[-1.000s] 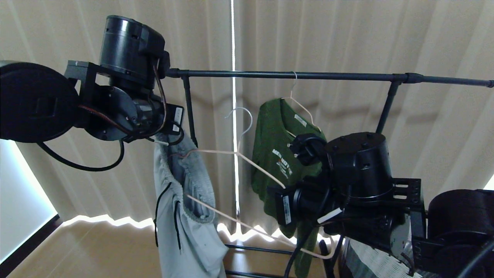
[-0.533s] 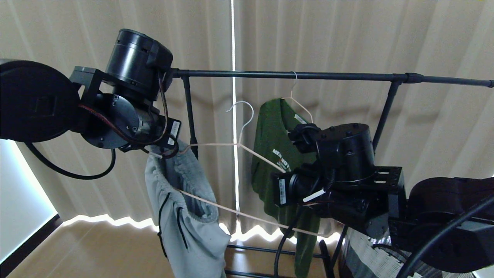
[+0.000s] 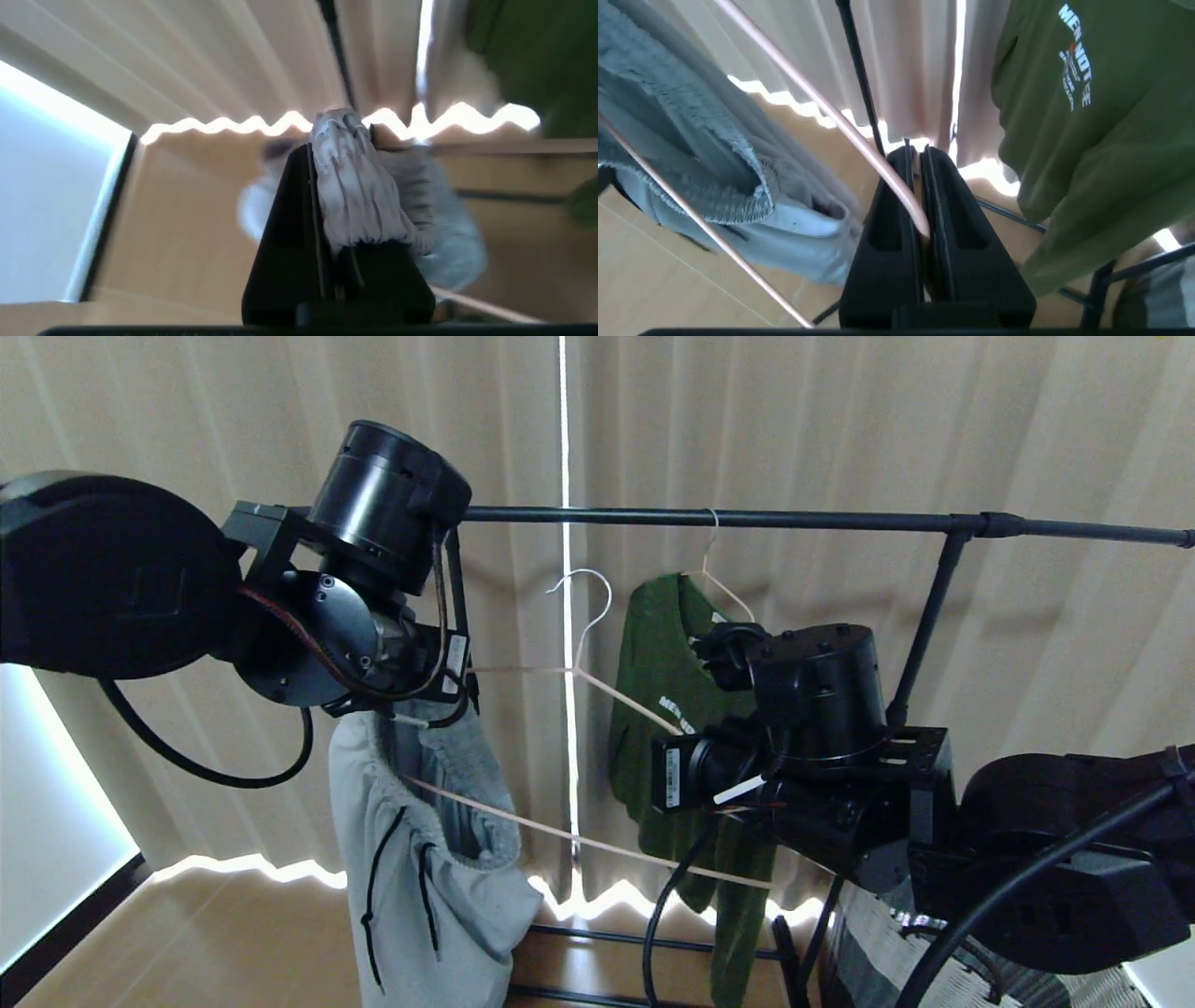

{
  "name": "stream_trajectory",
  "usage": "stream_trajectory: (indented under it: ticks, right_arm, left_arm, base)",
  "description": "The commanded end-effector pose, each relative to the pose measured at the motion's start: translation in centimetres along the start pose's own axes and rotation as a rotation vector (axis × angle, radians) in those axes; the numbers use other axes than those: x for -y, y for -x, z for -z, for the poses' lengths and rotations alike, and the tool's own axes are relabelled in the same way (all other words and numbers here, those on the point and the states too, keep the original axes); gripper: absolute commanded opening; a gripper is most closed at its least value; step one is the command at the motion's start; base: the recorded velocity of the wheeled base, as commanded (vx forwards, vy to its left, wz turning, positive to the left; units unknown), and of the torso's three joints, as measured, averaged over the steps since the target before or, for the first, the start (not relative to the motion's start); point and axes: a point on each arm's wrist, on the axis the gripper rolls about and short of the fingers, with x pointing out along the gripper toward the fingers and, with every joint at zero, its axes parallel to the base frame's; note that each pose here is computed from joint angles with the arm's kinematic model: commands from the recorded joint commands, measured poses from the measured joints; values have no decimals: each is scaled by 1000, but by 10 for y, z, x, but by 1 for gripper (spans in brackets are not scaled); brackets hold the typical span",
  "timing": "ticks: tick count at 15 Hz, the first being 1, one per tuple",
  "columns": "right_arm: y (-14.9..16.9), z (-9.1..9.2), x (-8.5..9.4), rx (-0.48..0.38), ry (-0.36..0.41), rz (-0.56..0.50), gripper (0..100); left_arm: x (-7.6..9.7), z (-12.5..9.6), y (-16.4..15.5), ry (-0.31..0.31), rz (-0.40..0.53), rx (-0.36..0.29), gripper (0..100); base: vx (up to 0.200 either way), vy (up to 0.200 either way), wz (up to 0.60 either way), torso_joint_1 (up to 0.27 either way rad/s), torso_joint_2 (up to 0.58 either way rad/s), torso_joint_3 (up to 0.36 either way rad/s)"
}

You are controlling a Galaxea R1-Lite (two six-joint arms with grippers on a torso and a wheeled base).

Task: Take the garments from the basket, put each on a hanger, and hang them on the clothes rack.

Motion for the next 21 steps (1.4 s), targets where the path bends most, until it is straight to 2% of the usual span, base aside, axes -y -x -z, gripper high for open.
stream_trajectory:
  ticks: [1,3,5,8,11,13,15,20,21]
  right_arm:
    - [8,0,-9,3,-12,-33,0]
    - [22,1,-16,-8,-47,-79,0]
    - [30,7,-21,-42,-77,-139,0]
    - [45,12,-22,-113,-151,-275,0]
    - [47,21,-30,-170,-169,-335,0]
    - [42,36,-40,-206,-141,-324,0]
    - [35,43,-42,-202,-127,-274,0]
    - [24,38,-37,-151,-142,-188,0]
    - [21,36,-37,-139,-145,-176,0]
  left_arm:
    - [14,-7,-18,61,-9,-20,0]
    - [14,-13,-29,126,-28,-21,0]
    - [15,-15,-37,157,-39,-24,0]
    - [14,-14,-43,175,-50,-32,0]
    - [14,-16,-44,186,-51,-26,0]
    - [15,-19,-44,195,-50,-17,0]
    - [12,-20,-44,187,-102,-2,0]
    - [-3,-22,-21,126,-98,23,0]
    - [0,-21,-13,117,-81,29,0]
  base:
    - [0,0,0,0,0,0]
    - [0,0,0,0,0,0]
    - [0,0,0,0,0,0]
    - [0,0,0,0,0,0]
    - [0,0,0,0,0,0]
    - [0,0,0,0,0,0]
    - [0,0,0,0,0,0]
    - [0,0,0,0,0,0]
    - [0,0,0,0,0,0]
